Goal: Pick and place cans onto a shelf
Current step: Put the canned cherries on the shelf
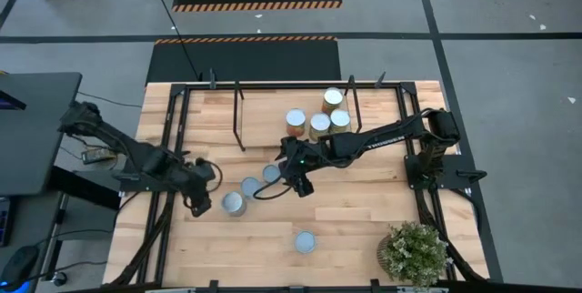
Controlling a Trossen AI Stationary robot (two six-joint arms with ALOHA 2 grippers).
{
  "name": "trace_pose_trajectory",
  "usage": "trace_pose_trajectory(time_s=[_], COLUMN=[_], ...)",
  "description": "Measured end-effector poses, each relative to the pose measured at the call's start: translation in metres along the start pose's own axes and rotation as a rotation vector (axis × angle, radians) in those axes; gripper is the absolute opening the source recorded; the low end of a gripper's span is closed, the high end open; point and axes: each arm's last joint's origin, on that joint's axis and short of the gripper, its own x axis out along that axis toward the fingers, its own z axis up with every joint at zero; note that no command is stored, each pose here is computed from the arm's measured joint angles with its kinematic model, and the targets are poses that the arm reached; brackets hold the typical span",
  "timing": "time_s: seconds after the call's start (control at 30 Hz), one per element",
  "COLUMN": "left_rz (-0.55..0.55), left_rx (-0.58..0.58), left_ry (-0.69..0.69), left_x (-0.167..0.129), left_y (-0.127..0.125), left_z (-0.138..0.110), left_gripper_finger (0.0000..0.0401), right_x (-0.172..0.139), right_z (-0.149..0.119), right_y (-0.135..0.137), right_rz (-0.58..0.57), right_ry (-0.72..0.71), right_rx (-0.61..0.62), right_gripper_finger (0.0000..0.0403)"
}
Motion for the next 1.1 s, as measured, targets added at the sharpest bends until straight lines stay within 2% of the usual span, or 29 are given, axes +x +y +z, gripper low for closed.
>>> trace_pose_trajectory(time_s=[0.13,0.23,0.4,0.5,0.8,0.97,1.1], left_rz=[0.070,0.136,0.132,0.167,0.123,0.100,0.093], left_rx=[0.013,0.063,0.189,0.254,0.335,0.363,0.398], left_ry=[0.042,0.008,-0.026,-0.061,-0.144,-0.203,-0.313], left_x=[0.024,0.042,0.074,0.092,0.132,0.141,0.142], left_y=[-0.008,-0.014,-0.030,-0.035,-0.046,-0.050,-0.056], left_z=[-0.005,-0.004,0.002,0.004,0.021,0.027,0.033], left_gripper_finger=[0.0157,0.0157,0.0157,0.0157,0.0155,0.0147,0.0143], right_x=[0.000,0.000,-0.003,-0.009,-0.016,-0.017,-0.015], right_z=[0.000,0.000,-0.003,-0.001,0.003,0.002,0.002], right_y=[0.000,0.000,0.003,0.005,0.023,0.029,0.036], right_rz=[0.000,0.002,-0.001,0.004,0.072,0.086,0.103], right_ry=[-0.002,0.002,0.050,0.052,0.057,0.087,0.088], right_rx=[-0.001,-0.022,-0.054,-0.056,-0.105,-0.085,-0.053], right_gripper_finger=[0.0377,0.0377,0.0377,0.0378,0.0379,0.0379,0.0379])
